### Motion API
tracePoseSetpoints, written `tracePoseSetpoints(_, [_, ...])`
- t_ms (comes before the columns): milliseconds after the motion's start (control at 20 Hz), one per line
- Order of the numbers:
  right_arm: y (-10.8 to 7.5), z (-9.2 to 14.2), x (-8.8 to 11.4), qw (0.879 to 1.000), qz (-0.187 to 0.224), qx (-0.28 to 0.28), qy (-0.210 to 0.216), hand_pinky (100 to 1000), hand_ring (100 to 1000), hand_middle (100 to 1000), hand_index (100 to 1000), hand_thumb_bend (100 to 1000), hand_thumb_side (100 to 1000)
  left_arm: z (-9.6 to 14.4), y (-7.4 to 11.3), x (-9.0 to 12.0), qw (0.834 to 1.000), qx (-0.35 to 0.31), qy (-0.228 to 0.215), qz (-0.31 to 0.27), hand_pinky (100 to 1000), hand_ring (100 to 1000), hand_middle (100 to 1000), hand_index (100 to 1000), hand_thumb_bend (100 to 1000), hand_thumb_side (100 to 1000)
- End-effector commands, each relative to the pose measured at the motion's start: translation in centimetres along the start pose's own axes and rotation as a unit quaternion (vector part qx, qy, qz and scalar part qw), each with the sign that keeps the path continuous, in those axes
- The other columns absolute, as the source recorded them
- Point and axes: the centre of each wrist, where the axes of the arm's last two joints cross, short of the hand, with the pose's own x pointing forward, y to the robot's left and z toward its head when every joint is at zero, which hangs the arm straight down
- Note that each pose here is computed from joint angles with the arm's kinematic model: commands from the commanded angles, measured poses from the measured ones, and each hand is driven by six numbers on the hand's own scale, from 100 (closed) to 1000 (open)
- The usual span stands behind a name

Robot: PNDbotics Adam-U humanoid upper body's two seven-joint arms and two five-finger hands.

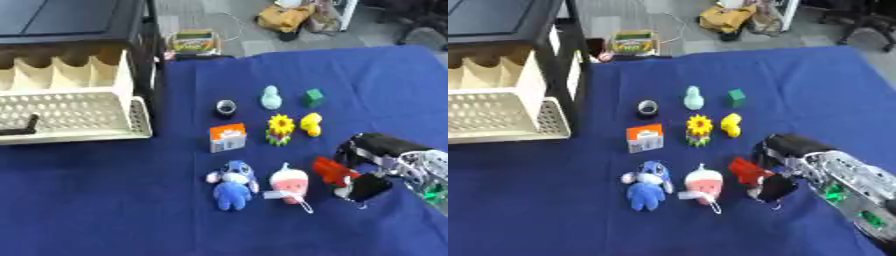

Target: Pick up objects from table and place into drawer.

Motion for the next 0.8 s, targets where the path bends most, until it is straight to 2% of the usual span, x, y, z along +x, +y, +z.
tracePoseSetpoints(50, [-0.7,0.1,-0.4,1.000,0.006,-0.014,0.008,646,658,554,735,310,366,-0.4,0.9,0.4,1.000,0.012,-0.015,-0.006,100,100,100,734,511,893])
tracePoseSetpoints(250, [-0.6,0.0,-0.6,1.000,0.010,-0.024,0.018,656,686,573,794,337,398,-0.4,0.9,0.4,1.000,0.012,-0.015,-0.006,100,100,100,729,508,895])
tracePoseSetpoints(450, [-0.5,0.1,-0.8,0.999,0.024,-0.037,0.030,663,698,581,819,335,392,-0.5,0.9,0.5,1.000,0.014,-0.016,-0.005,100,100,100,725,505,894])
tracePoseSetpoints(800, [0.1,-0.6,-1.5,0.998,0.033,-0.018,0.043,643,677,561,770,257,334,-0.5,0.9,0.5,1.000,0.015,-0.017,-0.004,100,100,100,719,503,894])
